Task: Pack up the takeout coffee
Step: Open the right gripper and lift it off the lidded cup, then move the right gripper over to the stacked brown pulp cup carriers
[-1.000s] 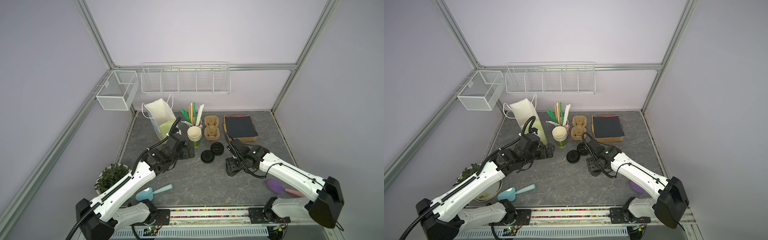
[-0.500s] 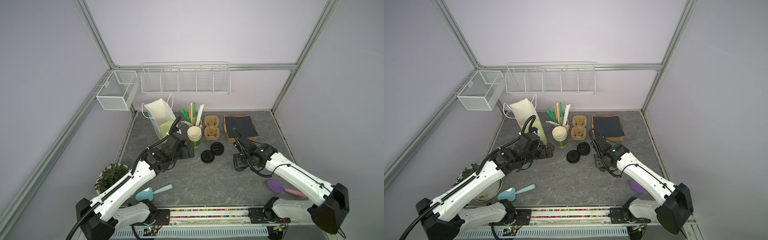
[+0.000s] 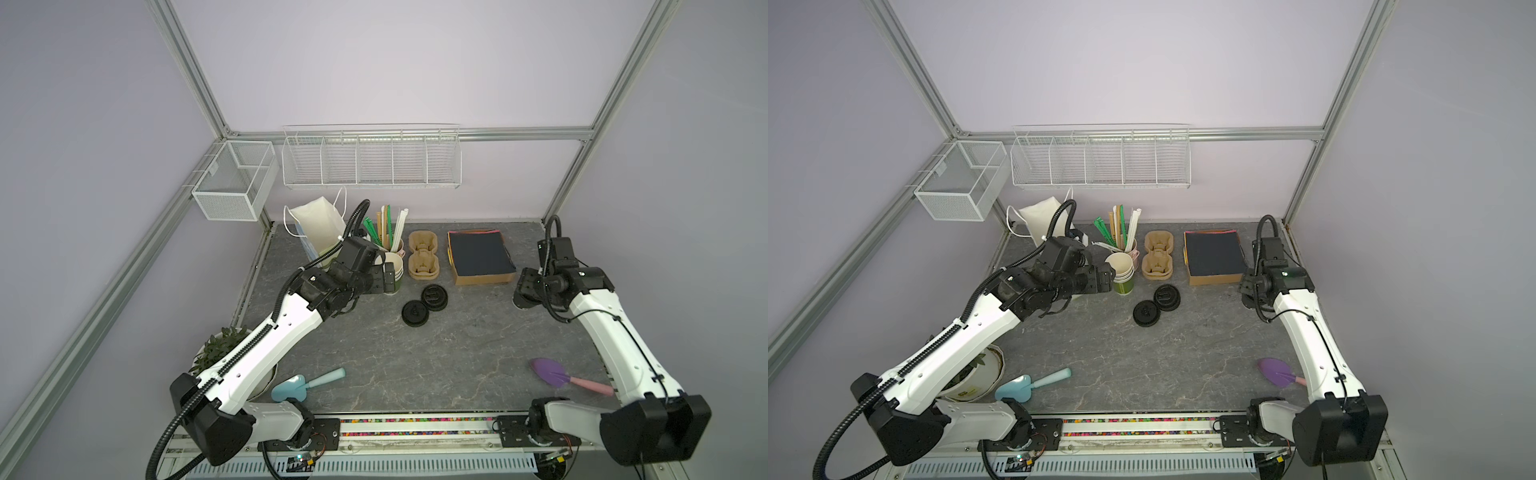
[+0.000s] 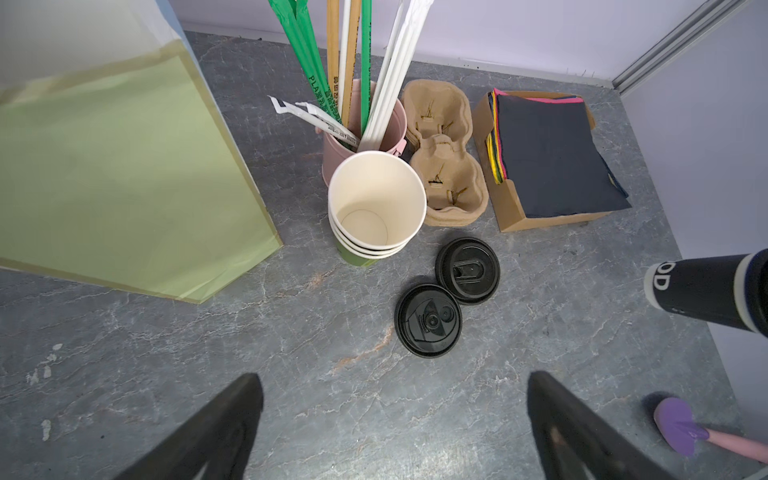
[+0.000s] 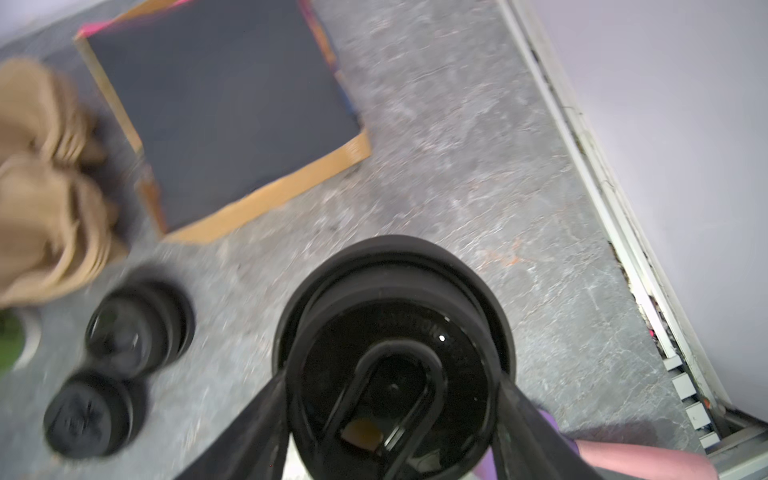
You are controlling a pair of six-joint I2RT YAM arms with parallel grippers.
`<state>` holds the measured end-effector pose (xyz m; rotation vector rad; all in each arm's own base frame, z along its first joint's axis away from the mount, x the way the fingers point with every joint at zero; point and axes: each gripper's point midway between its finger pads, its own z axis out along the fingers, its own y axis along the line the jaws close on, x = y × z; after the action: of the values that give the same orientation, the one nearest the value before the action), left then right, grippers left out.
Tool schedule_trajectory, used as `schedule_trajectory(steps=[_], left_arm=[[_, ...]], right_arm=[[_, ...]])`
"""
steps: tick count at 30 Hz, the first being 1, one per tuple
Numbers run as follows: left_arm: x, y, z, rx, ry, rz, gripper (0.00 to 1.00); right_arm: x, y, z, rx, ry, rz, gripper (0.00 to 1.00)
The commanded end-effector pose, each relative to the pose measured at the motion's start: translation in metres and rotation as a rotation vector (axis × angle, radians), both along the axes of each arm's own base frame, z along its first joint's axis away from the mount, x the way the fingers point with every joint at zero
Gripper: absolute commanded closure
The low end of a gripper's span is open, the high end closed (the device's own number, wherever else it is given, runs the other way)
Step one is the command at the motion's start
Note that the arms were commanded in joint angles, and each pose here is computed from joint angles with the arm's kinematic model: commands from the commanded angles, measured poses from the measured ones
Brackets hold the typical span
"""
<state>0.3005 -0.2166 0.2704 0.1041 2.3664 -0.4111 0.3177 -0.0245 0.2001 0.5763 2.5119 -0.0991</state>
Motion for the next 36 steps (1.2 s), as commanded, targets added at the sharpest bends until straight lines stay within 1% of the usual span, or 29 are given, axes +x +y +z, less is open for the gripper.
schedule_trajectory(steps=[1, 4, 8, 13, 15, 23, 26, 28, 32, 34, 36], left_arm=[[-0.004, 0.003, -0.009, 0.007, 0.04, -0.021, 0.01], [-0.005, 0.005, -0.01, -0.008, 0.038, -0.018, 0.01], [-0.009, 0.002, -0.018, -0.034, 0.057, -0.028, 0.01], [-0.012, 0.005, -0.031, -0.022, 0.076, -0.019, 0.01], [-0.013, 0.006, -0.034, -0.017, 0.079, -0.017, 0.01], [-0.013, 0.006, -0.04, -0.015, 0.091, -0.017, 0.01], [-0.013, 0.008, -0.039, -0.007, 0.084, -0.011, 0.01], [-0.012, 0.008, -0.038, -0.003, 0.082, -0.009, 0.01], [-0.011, 0.009, -0.038, 0.001, 0.08, -0.005, 0.01], [-0.01, 0.011, -0.033, 0.013, 0.071, 0.0, 0.01], [-0.009, 0.017, -0.023, 0.03, 0.044, 0.011, 0.01]], right_arm=[[0.021, -0.017, -0.006, 0.074, -0.022, -0.059, 0.31], [0.033, -0.032, -0.019, 0.109, 0.014, -0.115, 0.32], [0.049, -0.038, -0.031, 0.152, 0.032, -0.142, 0.32], [0.059, -0.049, -0.041, 0.114, 0.061, -0.162, 0.31], [0.062, -0.05, -0.048, 0.117, 0.076, -0.168, 0.3], [0.07, -0.052, -0.058, 0.121, 0.101, -0.157, 0.22], [0.073, -0.053, -0.059, 0.118, 0.112, -0.155, 0.15], [0.075, -0.054, -0.056, 0.114, 0.105, -0.158, 0.1], [0.077, -0.056, -0.045, 0.107, 0.082, -0.162, 0.06], [0.075, -0.06, -0.029, 0.088, 0.045, -0.182, 0.05], [0.074, -0.056, -0.007, 0.089, -0.022, -0.168, 0.05]])
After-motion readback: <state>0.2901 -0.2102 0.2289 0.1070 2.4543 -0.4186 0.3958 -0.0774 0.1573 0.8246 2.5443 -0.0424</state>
